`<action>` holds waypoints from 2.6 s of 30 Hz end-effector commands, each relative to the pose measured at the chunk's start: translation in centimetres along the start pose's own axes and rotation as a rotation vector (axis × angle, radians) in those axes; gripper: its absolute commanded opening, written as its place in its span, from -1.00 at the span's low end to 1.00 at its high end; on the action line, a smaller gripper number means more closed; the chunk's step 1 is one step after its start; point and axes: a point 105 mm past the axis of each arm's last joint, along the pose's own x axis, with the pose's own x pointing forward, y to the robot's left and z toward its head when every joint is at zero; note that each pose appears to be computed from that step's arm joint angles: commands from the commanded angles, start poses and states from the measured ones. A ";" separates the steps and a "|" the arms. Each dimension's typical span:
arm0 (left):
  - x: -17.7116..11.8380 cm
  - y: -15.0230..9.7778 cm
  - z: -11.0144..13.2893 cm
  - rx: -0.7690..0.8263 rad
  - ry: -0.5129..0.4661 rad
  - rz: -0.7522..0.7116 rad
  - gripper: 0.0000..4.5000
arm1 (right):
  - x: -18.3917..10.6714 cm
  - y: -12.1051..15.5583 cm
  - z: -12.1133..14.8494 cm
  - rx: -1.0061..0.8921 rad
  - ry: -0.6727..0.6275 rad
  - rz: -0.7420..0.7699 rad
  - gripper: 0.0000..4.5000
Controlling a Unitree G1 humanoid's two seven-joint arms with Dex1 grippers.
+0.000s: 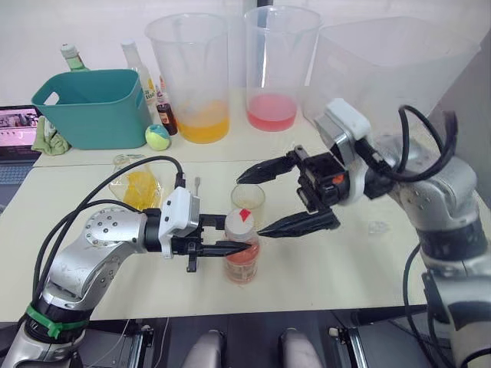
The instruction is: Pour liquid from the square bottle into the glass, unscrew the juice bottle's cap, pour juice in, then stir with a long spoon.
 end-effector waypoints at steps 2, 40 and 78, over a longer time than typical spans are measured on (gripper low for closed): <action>0.5 -0.4 -1.1 -0.053 0.023 -0.033 -0.45 | 0.9 1.9 -0.7 -0.022 0.007 -0.225 0.99; 0.2 -0.1 -1.7 -0.049 0.047 -0.046 -0.45 | 1.9 2.0 -3.1 -0.028 0.159 0.069 -0.24; 0.2 -0.5 -1.7 -0.067 0.031 -0.064 -0.45 | 1.1 2.3 -1.2 -0.054 0.071 -0.274 0.99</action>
